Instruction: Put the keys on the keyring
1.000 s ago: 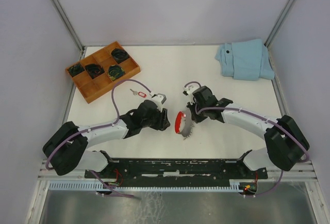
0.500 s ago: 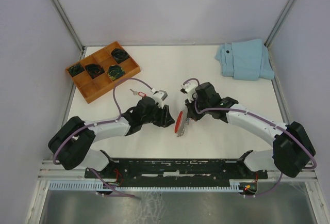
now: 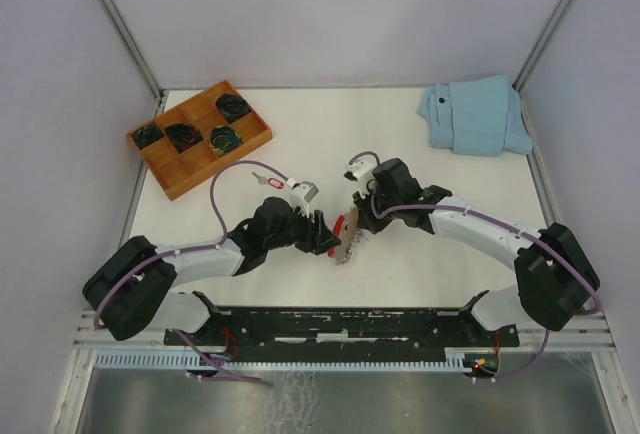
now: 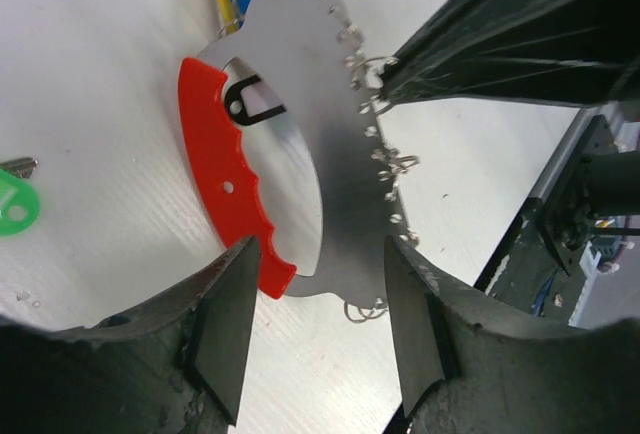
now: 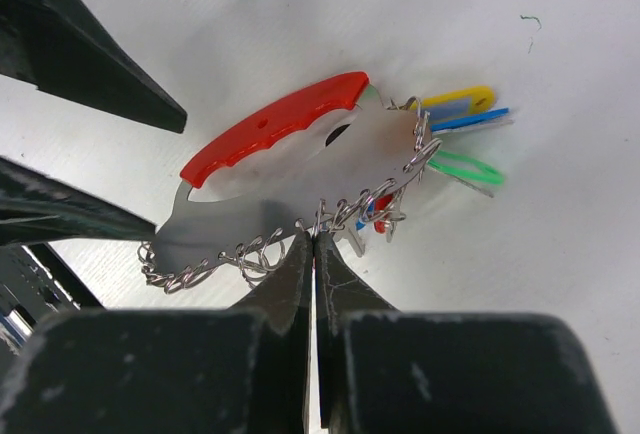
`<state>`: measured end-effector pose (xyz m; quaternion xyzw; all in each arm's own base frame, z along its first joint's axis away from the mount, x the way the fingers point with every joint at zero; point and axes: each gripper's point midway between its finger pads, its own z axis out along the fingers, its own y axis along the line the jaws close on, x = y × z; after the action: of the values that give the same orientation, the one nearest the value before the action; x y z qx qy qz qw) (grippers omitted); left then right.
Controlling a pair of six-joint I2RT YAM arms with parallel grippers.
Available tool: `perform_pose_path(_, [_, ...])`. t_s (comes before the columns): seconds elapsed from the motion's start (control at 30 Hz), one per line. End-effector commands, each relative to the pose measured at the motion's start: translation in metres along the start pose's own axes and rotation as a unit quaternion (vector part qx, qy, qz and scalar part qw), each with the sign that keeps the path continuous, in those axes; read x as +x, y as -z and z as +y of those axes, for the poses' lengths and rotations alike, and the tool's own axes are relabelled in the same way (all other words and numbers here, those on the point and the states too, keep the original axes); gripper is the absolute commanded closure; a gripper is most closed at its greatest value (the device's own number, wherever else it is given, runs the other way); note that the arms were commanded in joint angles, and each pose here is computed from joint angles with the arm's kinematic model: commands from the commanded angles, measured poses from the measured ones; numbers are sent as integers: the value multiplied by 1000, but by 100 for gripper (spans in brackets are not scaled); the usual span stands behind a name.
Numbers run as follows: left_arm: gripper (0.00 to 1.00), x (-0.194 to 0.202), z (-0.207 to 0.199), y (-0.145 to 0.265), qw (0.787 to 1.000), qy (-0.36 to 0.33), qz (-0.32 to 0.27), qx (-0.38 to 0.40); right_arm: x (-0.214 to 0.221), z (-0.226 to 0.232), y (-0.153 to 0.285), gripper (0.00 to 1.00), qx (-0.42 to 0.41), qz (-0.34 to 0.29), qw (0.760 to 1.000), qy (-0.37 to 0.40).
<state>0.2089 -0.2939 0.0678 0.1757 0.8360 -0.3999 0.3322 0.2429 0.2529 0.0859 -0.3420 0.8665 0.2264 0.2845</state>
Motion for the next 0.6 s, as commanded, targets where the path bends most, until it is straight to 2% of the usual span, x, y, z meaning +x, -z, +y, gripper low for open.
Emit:
perform_pose_path(0.0, [38, -36, -21, 12, 997, -9, -76, 34, -29, 6, 1, 98, -10, -42, 999, 5])
perform_pose_path(0.23, [32, -39, -42, 11, 993, 14, -79, 92, -29, 11, -4, 97, -24, -43, 999, -3])
perform_pose_path(0.57, [31, -27, -33, -14, 996, 33, -33, 81, -32, 16, -2, 97, -38, -49, 998, 3])
